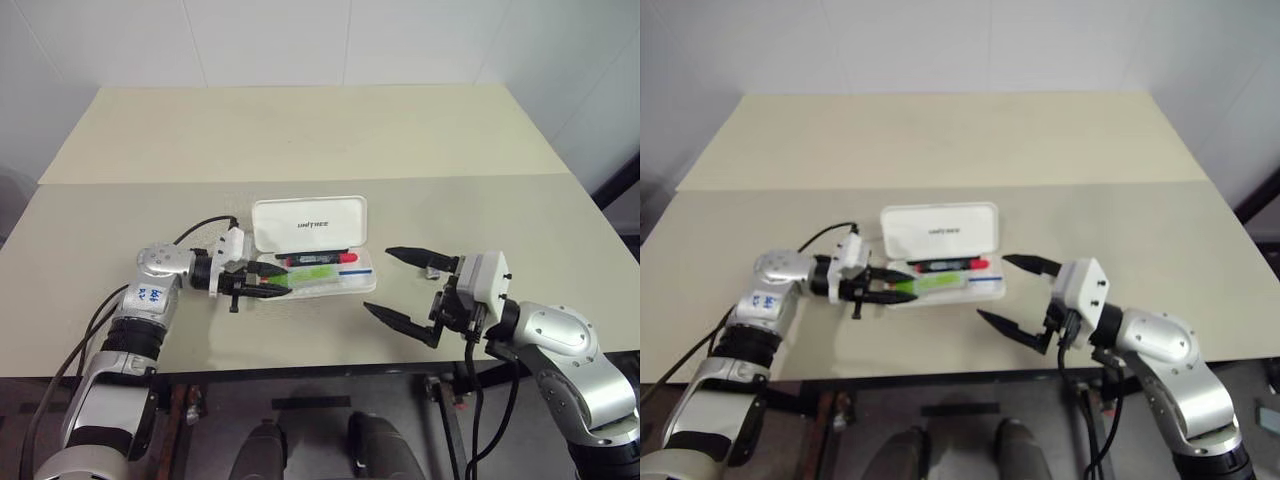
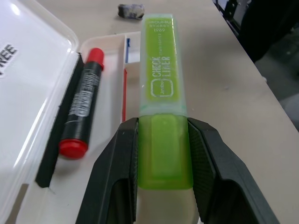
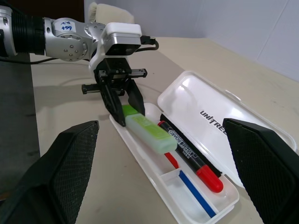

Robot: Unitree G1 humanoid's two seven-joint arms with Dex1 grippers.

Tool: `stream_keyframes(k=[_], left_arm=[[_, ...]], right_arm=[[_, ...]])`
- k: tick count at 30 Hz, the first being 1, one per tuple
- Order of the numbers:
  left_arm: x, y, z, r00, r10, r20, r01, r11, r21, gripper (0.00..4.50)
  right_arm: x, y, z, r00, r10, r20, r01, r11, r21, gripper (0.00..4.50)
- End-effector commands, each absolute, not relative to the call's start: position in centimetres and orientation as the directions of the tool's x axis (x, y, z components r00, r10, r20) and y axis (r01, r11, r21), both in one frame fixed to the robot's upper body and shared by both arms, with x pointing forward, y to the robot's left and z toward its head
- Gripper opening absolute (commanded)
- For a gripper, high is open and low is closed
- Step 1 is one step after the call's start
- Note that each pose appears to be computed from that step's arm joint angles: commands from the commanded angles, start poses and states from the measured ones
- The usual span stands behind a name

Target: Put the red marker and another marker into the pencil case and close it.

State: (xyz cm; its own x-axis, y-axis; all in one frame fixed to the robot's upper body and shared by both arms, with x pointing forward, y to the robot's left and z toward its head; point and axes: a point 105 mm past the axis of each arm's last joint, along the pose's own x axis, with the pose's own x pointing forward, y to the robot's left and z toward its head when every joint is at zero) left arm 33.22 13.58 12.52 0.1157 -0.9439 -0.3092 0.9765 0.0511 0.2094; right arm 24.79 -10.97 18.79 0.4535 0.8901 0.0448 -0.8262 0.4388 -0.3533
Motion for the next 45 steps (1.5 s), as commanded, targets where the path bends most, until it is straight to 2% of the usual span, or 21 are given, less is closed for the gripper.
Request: stream_keyframes(k=[1,8,10,18,19,35,45], left_arm=[[33.3,13.6,12.7,0.112,-0.935,-0.336,0.971,0.030,0.239,1.08],[33.6,13.9,12.1,0.136,-0.919,-0.370,0.974,0.057,0.217,1.08],[33.7,13.9,12.1,0.144,-0.917,-0.373,0.974,0.065,0.216,1.85],[34.1,13.3,12.9,0.165,-0.926,-0.340,0.962,0.075,0.262,4.37],[34.1,13.1,13.1,0.160,-0.930,-0.331,0.962,0.072,0.265,4.46],[33.2,12.4,13.9,0.108,-0.964,-0.244,0.950,0.027,0.311,4.46],[30.5,11.1,12.9,-0.008,-0.975,-0.221,0.952,-0.075,0.297,4.46]], right_arm=[[24.2,-10.9,20.0,0.450,0.890,0.077,-0.804,0.441,-0.399,4.50],[24.2,-10.7,20.0,0.452,0.888,0.085,-0.803,0.447,-0.394,4.50],[24.3,-10.7,20.0,0.451,0.888,0.086,-0.804,0.447,-0.394,4.50],[24.4,-10.5,20.0,0.448,0.889,0.093,-0.806,0.446,-0.389,4.50],[24.4,-10.5,20.0,0.447,0.889,0.093,-0.806,0.446,-0.389,4.50],[24.6,-10.3,20.0,0.451,0.887,0.101,-0.803,0.453,-0.388,4.50],[24.6,-10.2,19.9,0.451,0.887,0.103,-0.807,0.454,-0.379,4.50]])
